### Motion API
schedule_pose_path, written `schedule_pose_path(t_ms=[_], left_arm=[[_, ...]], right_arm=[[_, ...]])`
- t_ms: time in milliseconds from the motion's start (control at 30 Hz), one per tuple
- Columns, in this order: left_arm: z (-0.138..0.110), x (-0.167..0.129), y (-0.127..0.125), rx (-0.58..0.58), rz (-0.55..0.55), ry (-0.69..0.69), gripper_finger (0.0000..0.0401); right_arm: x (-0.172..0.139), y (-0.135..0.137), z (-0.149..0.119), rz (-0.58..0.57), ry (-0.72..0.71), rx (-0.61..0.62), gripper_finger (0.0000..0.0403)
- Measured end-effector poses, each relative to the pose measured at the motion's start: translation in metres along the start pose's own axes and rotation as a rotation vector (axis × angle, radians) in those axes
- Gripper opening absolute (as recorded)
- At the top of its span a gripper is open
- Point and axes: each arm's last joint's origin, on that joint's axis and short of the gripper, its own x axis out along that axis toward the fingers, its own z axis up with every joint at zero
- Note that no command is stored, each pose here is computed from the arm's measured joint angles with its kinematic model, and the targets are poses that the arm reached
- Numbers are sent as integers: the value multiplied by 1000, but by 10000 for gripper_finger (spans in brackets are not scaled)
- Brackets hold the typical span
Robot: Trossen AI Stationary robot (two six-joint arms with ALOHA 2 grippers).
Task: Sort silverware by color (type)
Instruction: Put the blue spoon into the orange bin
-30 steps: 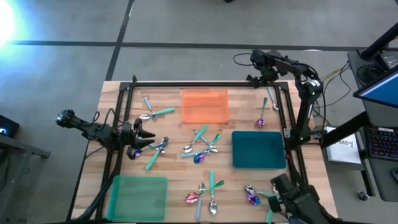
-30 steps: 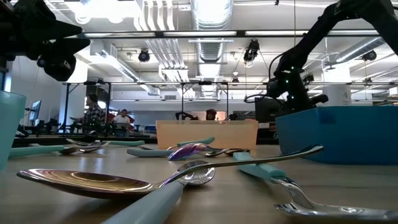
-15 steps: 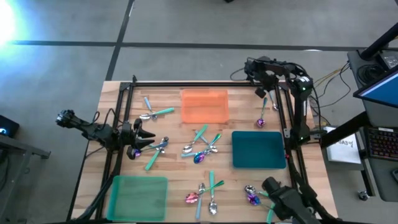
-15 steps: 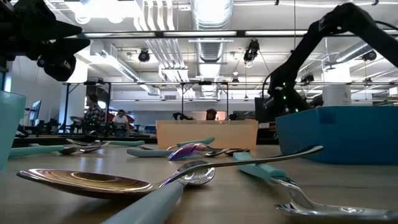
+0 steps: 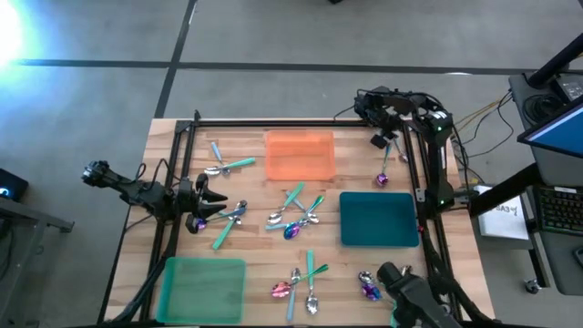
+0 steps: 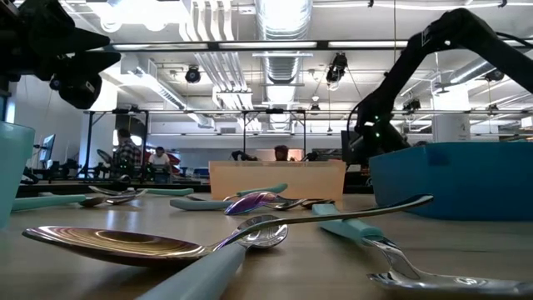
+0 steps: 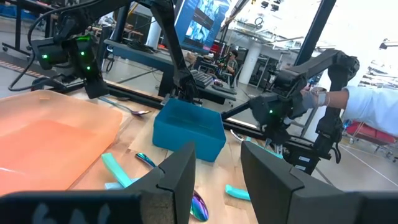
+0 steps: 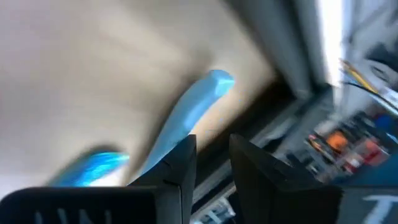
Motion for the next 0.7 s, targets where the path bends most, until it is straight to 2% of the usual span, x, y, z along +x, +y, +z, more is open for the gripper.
schedule_pose_path(t_ms=[67, 300, 700], left_arm=[[0, 0, 0, 0, -1, 0, 114], [0, 0, 0, 0, -1, 0, 114], [0, 0, 0, 0, 0, 0, 114]], right_arm=[[-2, 5, 1, 65, -14, -20, 91], [-7, 20, 5, 57, -31, -72, 91], [-34, 46, 11, 58, -130, -147, 91]])
